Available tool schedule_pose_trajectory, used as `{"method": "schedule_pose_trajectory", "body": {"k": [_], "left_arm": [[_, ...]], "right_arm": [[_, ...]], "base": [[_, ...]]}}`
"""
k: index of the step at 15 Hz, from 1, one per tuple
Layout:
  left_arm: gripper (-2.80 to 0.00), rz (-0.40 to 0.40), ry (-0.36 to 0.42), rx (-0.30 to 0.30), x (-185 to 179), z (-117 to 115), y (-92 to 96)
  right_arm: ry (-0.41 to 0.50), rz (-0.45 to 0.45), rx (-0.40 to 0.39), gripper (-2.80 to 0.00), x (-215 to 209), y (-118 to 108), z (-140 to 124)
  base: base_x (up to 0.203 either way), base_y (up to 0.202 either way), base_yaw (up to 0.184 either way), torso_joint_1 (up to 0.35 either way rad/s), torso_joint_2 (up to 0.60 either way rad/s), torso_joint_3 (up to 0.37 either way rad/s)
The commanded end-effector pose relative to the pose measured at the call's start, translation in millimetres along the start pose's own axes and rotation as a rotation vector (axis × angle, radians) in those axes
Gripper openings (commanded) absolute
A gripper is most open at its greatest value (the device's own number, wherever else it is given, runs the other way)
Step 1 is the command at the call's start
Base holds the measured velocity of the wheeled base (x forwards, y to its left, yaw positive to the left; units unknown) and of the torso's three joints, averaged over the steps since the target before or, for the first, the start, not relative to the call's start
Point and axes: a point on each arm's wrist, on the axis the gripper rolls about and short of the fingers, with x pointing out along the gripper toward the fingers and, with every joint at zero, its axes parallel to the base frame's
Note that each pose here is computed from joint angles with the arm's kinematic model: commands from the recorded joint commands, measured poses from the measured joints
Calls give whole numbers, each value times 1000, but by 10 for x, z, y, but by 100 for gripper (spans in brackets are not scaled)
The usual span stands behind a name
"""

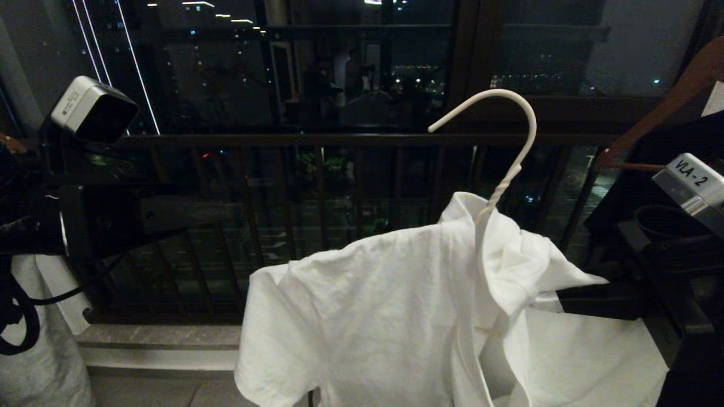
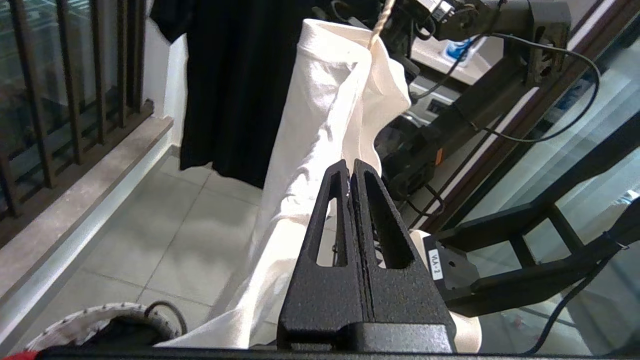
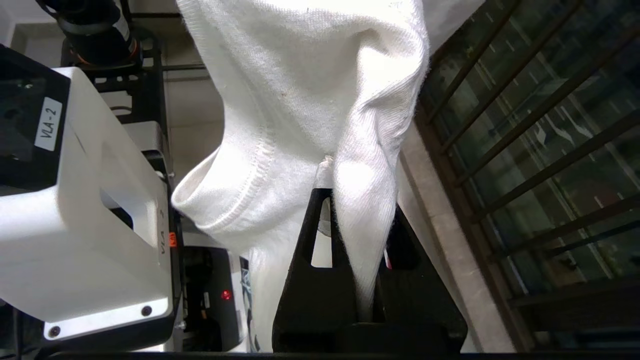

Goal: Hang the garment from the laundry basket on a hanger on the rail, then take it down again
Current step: Hang the clothes rack on the clothesline

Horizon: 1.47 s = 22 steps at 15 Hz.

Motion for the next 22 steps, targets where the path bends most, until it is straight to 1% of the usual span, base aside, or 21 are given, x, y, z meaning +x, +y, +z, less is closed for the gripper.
{"method": "schedule_pose_trajectory", "body": {"k": [1,5,15,20,22], "left_arm": [[-280,-10,6,-1,10,-8,-8],[-280,-13,7,2,14,-8,-10],[-280,-17,9,0,24,-15,-6],[-280,-19,10,-1,27,-19,-5],[-280,-19,10,0,27,-17,-11]], "right_arm": [[-6,3,-9,-280,-13,17,12],[-6,3,-13,-280,-24,41,1],[-8,15,-9,-280,-23,60,-25],[-7,19,-5,-280,-17,61,-39],[-1,22,8,-280,-14,73,-64]], "base": [[0,0,0,279,-605,-325],[0,0,0,228,-496,-266],[0,0,0,160,-338,-180],[0,0,0,17,-38,-16],[0,0,0,0,0,0]]}}
